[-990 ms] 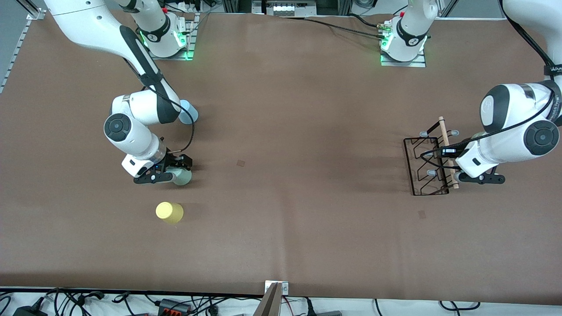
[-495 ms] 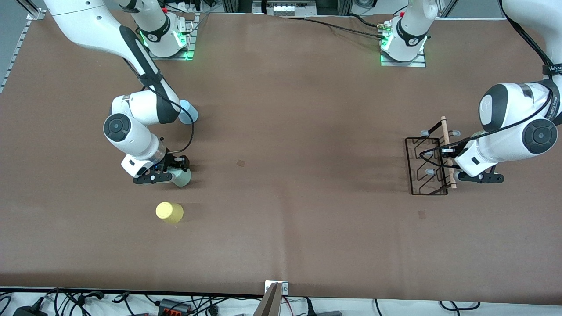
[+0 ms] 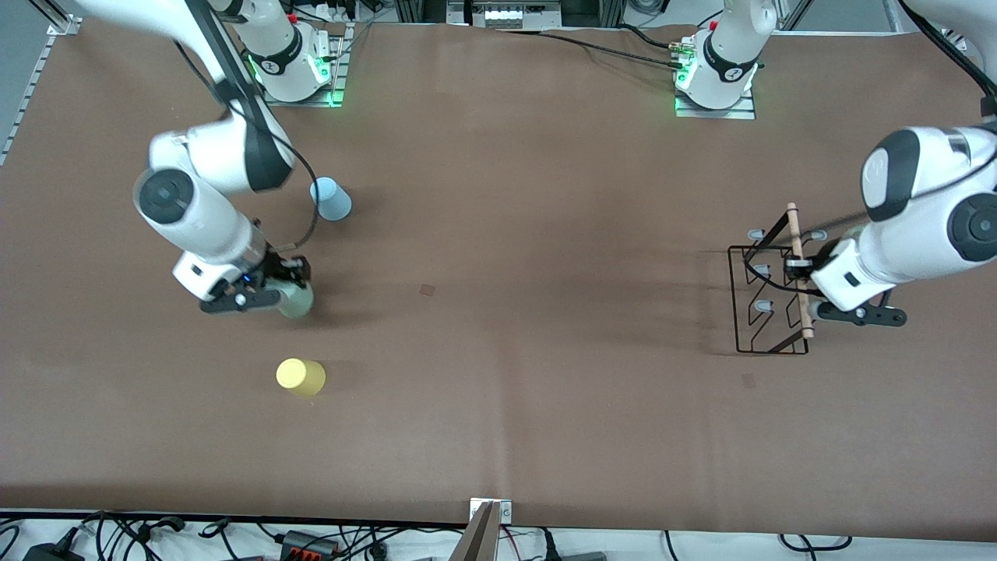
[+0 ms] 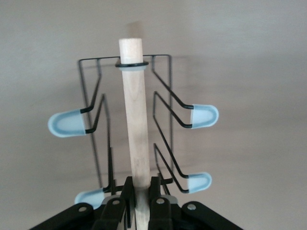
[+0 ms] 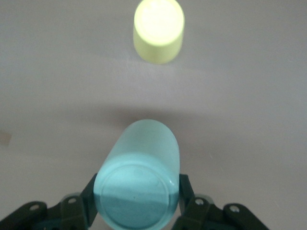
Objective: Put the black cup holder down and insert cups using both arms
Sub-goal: 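Carry the holder centrally with the left gripper while the right gripper lifts the cup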
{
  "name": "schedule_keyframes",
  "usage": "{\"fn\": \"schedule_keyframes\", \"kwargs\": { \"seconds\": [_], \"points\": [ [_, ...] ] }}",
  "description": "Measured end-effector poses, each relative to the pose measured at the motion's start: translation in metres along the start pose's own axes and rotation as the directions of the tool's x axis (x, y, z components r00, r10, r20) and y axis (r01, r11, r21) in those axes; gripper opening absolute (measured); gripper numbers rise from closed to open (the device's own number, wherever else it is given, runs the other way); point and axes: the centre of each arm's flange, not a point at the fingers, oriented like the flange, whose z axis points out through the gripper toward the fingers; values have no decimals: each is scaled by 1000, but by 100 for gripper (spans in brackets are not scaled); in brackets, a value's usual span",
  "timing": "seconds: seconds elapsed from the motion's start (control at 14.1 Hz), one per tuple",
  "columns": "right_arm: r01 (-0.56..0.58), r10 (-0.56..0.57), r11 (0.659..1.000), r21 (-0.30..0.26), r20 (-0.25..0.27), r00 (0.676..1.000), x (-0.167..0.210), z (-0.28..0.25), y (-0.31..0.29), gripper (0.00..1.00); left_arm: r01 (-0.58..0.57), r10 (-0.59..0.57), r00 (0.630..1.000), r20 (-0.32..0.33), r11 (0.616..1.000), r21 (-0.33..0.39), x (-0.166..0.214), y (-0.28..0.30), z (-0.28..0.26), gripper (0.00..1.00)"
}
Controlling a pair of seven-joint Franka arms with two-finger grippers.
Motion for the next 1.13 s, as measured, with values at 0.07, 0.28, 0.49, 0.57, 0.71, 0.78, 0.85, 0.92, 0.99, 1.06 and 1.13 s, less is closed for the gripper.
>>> {"fn": "schedule_keyframes", "kwargs": {
  "seconds": [0.07,0.28,0.49,0.57,0.71,0.78,0.85,0.92,0.99,1.06,1.13],
  "points": [
    [-5,5,1000,-8,17,1000,-9,-24,4,67,-9,9,1000,-5,1000,-3,0,33,-9,16],
    [-19,21,999,-28,75,997,-43,-84,14,67,54,-54,999,-4,998,-12,-10,152,-10,16],
    [-23,26,999,-36,83,996,-64,-114,17,67,130,-131,991,-7,991,-17,-27,260,6,16],
    [-23,26,999,-37,81,996,-67,-116,17,67,144,-144,989,-13,989,-22,-31,288,11,16],
    [-22,25,999,-38,93,995,-67,-109,16,67,149,-151,988,-27,988,-39,-36,328,22,16],
    [-21,24,999,-38,99,995,-68,-106,16,67,145,-147,989,-30,988,-46,-38,343,30,16],
    [-19,23,999,-38,105,994,-69,-103,16,67,143,-145,989,-30,988,-53,-40,357,39,16],
    [-18,23,999,-39,111,994,-70,-100,15,67,145,-147,989,-33,987,-63,-40,369,48,16],
    [-17,22,999,-39,113,993,-70,-99,15,67,146,-149,988,-41,986,-77,-39,377,55,16],
    [-17,21,999,-39,113,993,-70,-99,15,67,145,-150,987,-50,985,-92,-37,382,61,16],
    [-16,21,999,-39,114,993,-70,-98,14,67,147,-153,987,-57,984,-104,-34,385,64,16]
  ]
}}
